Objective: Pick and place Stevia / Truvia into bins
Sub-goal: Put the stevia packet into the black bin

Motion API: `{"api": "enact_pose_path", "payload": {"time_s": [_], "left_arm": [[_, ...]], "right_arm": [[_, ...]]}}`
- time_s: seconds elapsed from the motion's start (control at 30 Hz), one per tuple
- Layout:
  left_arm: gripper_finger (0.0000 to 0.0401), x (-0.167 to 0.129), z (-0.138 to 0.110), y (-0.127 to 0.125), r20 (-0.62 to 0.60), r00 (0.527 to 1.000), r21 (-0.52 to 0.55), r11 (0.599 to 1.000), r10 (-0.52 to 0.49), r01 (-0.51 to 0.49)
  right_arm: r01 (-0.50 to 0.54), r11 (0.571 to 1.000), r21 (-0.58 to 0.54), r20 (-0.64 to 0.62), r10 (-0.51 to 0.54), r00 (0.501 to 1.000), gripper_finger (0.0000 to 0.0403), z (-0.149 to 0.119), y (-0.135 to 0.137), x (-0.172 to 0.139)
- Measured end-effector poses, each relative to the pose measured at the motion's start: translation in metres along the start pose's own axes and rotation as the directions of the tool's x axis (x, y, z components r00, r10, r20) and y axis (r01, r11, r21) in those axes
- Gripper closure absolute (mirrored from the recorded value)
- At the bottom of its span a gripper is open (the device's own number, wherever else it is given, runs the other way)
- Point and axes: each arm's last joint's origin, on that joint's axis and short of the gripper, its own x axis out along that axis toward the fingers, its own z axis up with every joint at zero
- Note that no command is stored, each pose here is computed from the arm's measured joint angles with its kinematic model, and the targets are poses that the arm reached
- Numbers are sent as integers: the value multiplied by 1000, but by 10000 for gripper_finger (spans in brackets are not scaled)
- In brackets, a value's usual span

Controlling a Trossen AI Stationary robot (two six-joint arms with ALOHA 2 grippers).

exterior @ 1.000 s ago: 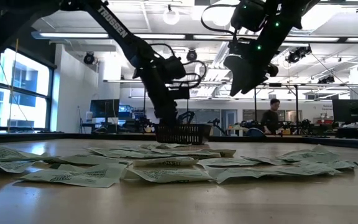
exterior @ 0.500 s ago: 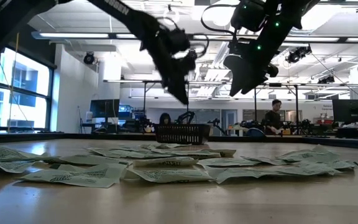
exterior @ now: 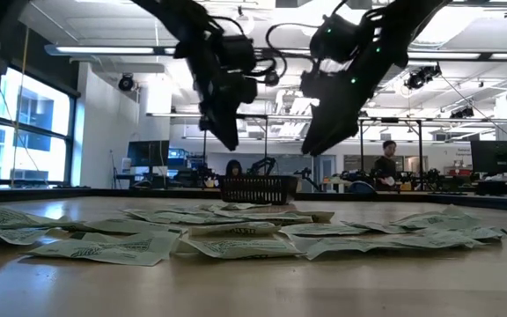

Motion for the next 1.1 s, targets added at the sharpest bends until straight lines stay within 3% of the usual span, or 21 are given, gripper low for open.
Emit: {"api": "enact_pose_path", "payload": {"time_s": [0.17,0.27,0.47,0.63,1.1], "left_arm": [[258,18,-29,-22,89,993,-211,976,77,-57],[258,32,-35,-42,120,986,-242,967,118,-86],[258,55,-30,-70,210,957,-272,952,201,-140],[258,76,-32,-70,182,957,-345,926,224,-151],[258,121,-34,-60,164,951,-332,923,261,-196]], "right_arm": [[139,967,214,12,-145,989,157,0,-4,-3],[177,943,282,35,-194,980,157,2,-6,-14],[171,920,353,36,-196,980,157,0,-5,-36],[178,904,390,47,-213,976,157,-3,5,-50],[190,891,412,72,-240,968,157,-10,32,-56]]}}
